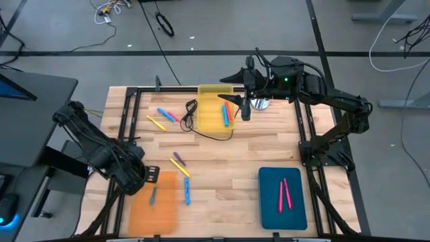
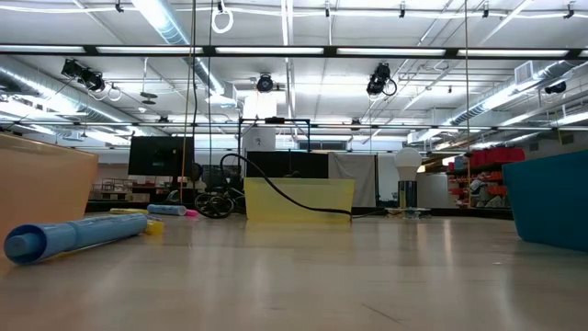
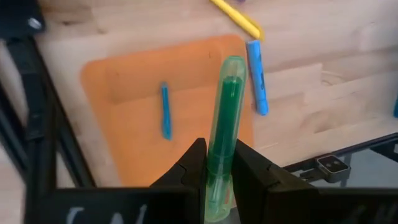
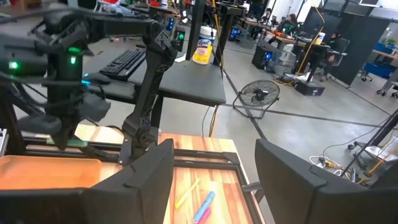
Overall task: Pick & Place Markers
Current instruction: Put the green pen into the orange bin
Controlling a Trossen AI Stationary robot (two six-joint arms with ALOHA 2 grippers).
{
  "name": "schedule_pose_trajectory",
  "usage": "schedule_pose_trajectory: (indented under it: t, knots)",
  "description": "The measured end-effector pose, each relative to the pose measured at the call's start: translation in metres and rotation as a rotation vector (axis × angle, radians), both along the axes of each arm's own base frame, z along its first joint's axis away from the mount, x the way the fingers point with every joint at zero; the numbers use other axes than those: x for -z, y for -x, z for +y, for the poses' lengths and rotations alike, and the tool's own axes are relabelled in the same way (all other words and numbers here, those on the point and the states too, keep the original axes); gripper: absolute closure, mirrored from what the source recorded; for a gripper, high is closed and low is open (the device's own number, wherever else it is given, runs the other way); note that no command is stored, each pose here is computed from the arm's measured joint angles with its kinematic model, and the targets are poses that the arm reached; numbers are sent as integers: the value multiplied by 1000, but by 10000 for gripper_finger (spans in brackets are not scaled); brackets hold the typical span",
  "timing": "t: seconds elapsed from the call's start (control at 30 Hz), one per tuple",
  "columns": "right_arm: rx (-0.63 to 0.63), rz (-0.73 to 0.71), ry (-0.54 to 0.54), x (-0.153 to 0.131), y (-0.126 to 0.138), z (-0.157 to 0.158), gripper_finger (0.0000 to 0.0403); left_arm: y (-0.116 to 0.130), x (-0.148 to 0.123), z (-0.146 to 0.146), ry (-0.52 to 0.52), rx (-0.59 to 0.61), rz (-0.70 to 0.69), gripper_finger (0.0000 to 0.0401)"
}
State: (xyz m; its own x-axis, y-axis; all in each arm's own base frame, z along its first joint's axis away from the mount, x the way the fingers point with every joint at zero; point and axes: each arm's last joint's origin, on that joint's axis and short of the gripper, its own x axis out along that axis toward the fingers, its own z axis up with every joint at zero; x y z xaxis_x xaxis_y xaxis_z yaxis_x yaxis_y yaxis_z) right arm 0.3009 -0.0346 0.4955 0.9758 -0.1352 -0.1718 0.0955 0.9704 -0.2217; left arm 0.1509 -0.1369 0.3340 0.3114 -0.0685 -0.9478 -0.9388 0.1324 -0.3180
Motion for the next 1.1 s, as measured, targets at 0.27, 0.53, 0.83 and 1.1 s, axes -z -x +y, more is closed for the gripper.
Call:
schedule_pose_trajectory:
  t: [0.27, 0.53, 0.83, 1.1]
  knots:
    - [-2, 10, 9, 1, 0, 0, 179, -14, 55, -12, 93, -9, -35, 347]
    - [-9, 53, 43, 5, 0, 0, 179, -14, 97, -12, 158, -12, -1, 347]
    - [6, 62, 41, 5, 1, -4, 179, -11, 124, -9, 176, -16, 19, 347]
    - [16, 69, 40, 6, 2, -7, 179, -24, 155, -22, 181, -8, 64, 347]
